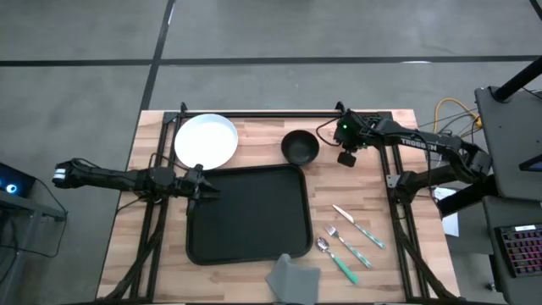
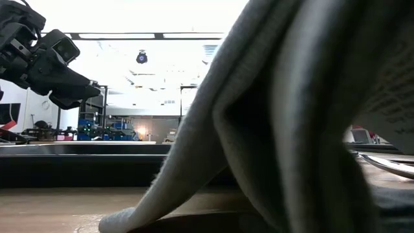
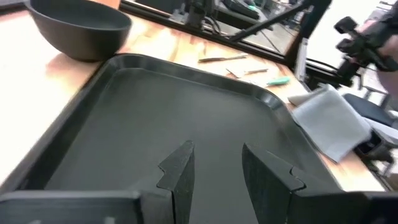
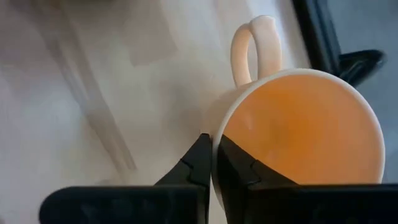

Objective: Set up tray
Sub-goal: Put the orange mug on the black tray

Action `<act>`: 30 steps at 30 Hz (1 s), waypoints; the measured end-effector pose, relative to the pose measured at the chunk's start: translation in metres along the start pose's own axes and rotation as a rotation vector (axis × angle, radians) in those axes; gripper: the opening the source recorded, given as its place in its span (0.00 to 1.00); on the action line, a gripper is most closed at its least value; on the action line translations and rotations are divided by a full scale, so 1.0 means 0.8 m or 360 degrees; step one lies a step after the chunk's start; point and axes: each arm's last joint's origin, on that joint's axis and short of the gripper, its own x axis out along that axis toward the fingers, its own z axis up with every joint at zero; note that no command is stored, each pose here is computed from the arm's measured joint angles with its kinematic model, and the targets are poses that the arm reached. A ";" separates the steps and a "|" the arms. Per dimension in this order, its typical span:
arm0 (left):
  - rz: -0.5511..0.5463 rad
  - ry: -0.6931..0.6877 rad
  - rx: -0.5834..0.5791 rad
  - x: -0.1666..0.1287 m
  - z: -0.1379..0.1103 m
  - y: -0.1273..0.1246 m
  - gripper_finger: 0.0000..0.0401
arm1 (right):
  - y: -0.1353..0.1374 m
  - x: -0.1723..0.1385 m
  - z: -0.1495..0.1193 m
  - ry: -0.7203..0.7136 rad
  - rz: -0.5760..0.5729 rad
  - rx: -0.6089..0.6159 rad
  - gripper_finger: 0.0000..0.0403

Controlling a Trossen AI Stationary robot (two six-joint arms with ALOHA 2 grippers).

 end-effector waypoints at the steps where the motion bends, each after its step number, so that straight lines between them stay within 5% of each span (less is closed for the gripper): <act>1: 0.0010 -0.0003 0.0000 0.000 0.000 0.000 0.29 | -0.001 -0.003 0.002 -0.0025 -0.0009 0.0006 0.02; 13: 0.0187 -0.0096 -0.0002 0.000 0.004 0.004 0.29 | 0.001 -0.063 0.012 -0.0429 -0.0230 -0.0013 0.02; 30: 0.0180 -0.0566 0.0504 -0.015 0.081 -0.021 0.29 | 0.106 -0.125 0.048 -0.0934 0.0180 -0.0319 0.02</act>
